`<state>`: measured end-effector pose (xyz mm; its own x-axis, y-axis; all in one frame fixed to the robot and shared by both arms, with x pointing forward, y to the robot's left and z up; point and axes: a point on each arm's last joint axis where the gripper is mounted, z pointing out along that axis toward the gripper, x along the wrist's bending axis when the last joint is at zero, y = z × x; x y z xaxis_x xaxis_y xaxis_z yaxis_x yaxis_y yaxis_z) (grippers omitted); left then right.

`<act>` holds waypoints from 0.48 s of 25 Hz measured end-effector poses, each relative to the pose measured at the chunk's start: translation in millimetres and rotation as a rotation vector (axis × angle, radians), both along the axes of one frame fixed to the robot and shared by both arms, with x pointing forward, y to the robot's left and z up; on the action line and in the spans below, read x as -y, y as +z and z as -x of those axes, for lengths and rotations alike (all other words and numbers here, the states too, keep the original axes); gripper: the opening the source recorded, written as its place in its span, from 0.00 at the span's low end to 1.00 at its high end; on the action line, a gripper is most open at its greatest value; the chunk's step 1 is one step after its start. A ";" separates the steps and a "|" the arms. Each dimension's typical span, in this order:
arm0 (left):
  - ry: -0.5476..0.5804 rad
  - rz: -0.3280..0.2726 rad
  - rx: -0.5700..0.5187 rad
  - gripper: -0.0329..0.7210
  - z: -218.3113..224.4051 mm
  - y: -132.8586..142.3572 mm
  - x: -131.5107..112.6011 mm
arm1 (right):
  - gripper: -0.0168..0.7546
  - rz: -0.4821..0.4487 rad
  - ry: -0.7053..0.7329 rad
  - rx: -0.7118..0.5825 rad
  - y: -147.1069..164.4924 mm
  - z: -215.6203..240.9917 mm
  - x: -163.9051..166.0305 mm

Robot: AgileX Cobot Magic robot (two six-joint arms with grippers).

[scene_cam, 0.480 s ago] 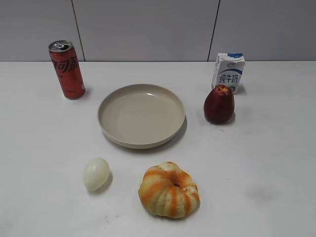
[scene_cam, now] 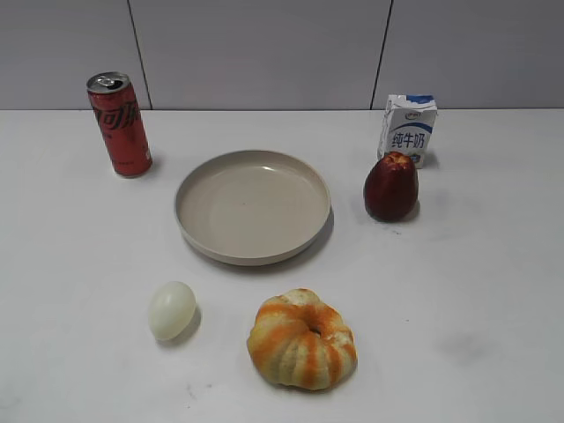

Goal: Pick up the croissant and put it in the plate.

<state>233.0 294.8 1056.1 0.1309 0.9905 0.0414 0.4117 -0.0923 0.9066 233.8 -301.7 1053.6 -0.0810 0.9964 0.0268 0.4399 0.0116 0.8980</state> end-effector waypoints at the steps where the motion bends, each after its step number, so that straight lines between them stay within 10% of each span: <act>1: 0.000 0.000 0.000 0.31 0.0 0.0 0.0 | 0.79 -0.001 0.000 0.000 0.0 0.0 -0.1; 12: 0.000 0.000 0.000 0.31 0.0 0.0 0.0 | 0.79 -0.007 0.004 -0.001 0.2 -0.3 -0.6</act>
<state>233.0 294.8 1056.1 0.1309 0.9905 0.0414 0.4117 -0.0923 0.9066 234.0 -301.1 1053.8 -0.0848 0.9958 0.0334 0.4405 0.0074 0.8977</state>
